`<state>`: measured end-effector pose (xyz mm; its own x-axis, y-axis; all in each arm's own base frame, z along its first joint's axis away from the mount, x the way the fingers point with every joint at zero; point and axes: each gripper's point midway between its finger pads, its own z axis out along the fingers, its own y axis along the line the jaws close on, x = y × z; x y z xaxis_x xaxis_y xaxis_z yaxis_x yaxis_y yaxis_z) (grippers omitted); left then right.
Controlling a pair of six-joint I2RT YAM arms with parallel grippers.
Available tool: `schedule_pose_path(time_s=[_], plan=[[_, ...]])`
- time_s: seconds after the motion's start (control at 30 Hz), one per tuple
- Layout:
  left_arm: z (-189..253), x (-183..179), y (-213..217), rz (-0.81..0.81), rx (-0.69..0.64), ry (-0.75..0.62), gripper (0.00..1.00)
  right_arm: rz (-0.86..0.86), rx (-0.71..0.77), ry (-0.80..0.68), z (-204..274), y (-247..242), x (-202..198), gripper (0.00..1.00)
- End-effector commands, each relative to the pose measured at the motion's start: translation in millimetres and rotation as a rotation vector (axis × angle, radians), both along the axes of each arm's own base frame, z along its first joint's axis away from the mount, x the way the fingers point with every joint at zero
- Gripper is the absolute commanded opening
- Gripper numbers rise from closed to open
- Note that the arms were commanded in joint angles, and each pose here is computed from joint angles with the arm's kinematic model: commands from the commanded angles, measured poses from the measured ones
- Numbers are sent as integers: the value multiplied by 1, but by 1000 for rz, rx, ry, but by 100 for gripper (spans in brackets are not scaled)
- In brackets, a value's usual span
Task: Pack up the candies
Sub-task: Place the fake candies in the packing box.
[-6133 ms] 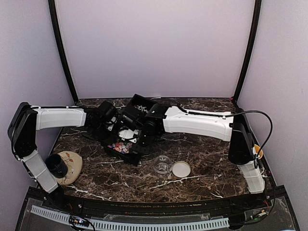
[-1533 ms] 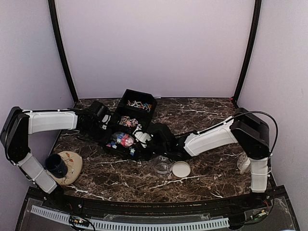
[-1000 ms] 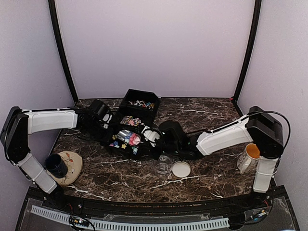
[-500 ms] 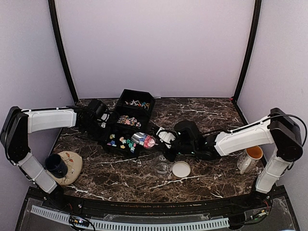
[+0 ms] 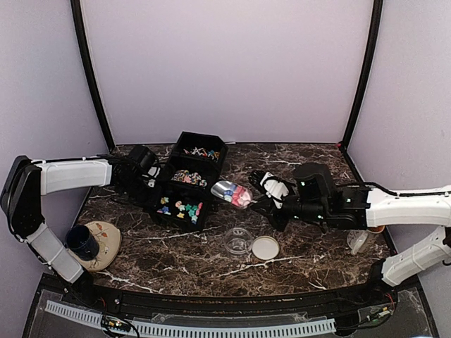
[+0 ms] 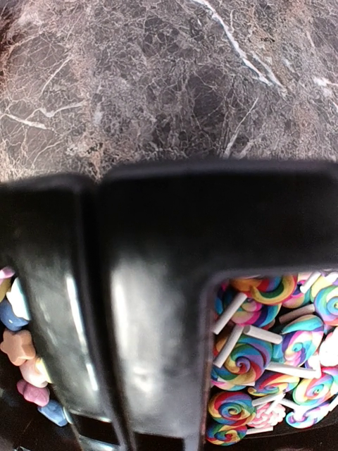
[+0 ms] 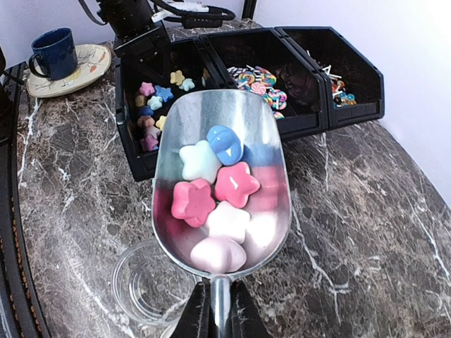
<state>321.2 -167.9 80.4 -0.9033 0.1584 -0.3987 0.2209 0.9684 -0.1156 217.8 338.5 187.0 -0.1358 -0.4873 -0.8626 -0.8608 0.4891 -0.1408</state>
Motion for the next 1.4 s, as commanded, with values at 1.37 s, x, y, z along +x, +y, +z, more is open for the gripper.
schedule_pose_path(time_s=[1.37], plan=[[61,42,-30,-11,-154,-206,0,-24,-379,209,-39,-57,-63,0]])
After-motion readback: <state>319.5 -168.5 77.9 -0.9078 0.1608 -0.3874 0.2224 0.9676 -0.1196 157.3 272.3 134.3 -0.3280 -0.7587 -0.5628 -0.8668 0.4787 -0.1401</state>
